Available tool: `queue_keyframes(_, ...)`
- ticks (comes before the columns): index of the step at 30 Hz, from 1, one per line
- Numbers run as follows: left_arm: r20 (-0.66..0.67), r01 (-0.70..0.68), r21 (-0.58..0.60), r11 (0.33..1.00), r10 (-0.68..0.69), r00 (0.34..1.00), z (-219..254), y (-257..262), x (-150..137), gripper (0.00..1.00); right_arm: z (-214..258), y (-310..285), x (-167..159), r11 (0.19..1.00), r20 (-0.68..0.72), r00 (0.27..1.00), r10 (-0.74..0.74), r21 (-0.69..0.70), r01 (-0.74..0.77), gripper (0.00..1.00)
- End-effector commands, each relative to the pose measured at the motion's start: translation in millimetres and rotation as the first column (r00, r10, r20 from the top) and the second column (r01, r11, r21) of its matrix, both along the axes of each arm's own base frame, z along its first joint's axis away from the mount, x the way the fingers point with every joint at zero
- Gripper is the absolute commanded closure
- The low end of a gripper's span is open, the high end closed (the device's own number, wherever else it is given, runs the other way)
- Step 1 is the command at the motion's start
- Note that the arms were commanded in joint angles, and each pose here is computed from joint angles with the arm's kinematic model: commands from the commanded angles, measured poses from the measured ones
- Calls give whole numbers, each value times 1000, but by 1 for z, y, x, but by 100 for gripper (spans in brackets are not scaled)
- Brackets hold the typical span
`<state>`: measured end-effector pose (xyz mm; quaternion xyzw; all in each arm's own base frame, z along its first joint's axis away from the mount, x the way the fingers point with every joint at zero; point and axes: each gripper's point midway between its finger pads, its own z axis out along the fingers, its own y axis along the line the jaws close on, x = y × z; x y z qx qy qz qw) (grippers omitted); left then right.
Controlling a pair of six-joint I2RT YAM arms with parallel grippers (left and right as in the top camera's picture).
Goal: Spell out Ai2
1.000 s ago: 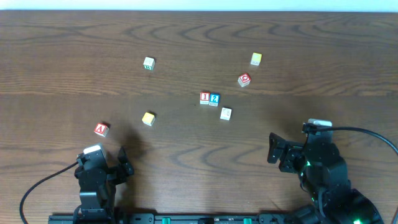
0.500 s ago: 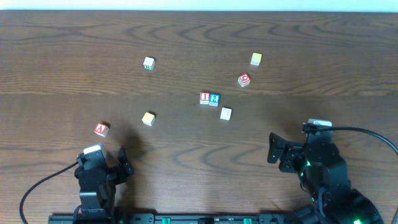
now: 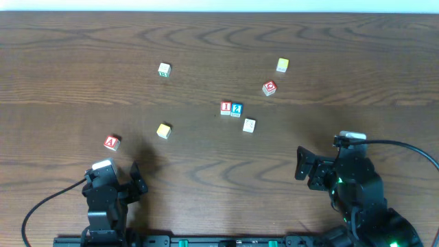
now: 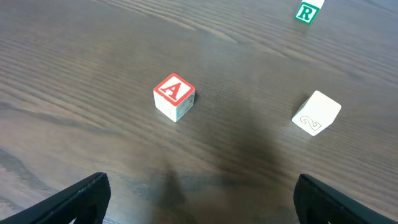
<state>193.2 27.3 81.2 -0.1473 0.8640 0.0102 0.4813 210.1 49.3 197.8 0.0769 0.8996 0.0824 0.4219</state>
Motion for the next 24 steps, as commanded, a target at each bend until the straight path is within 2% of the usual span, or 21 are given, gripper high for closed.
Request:
queue_keyframes(1,17,-17,-28,999,17,1000,0,0,2,5,-3,-4,0,1000,-3,1000,-7,-21,7,1)
queue_keyframes(8,15,-36,-26,999,37,999,4,3,0,5,-3,-4,0,1000,-3,1000,-7,-21,7,1)
queue_keyframes(11,-30,-59,11,998,59,998,13,9,-7,5,-3,-4,0,1000,-3,1000,-7,-21,7,1)
queue_keyframes(15,-129,-40,111,993,55,990,46,17,-12,5,-3,-4,0,1000,-3,1000,-7,-21,7,1)
queue_keyframes(18,-230,-61,193,979,106,967,71,31,-11,5,-3,-4,0,1000,-3,1000,-7,-21,7,1)
queue_keyframes(24,-416,-118,212,970,199,887,69,41,3,5,-3,-4,0,1000,-3,1000,-7,-21,7,1)
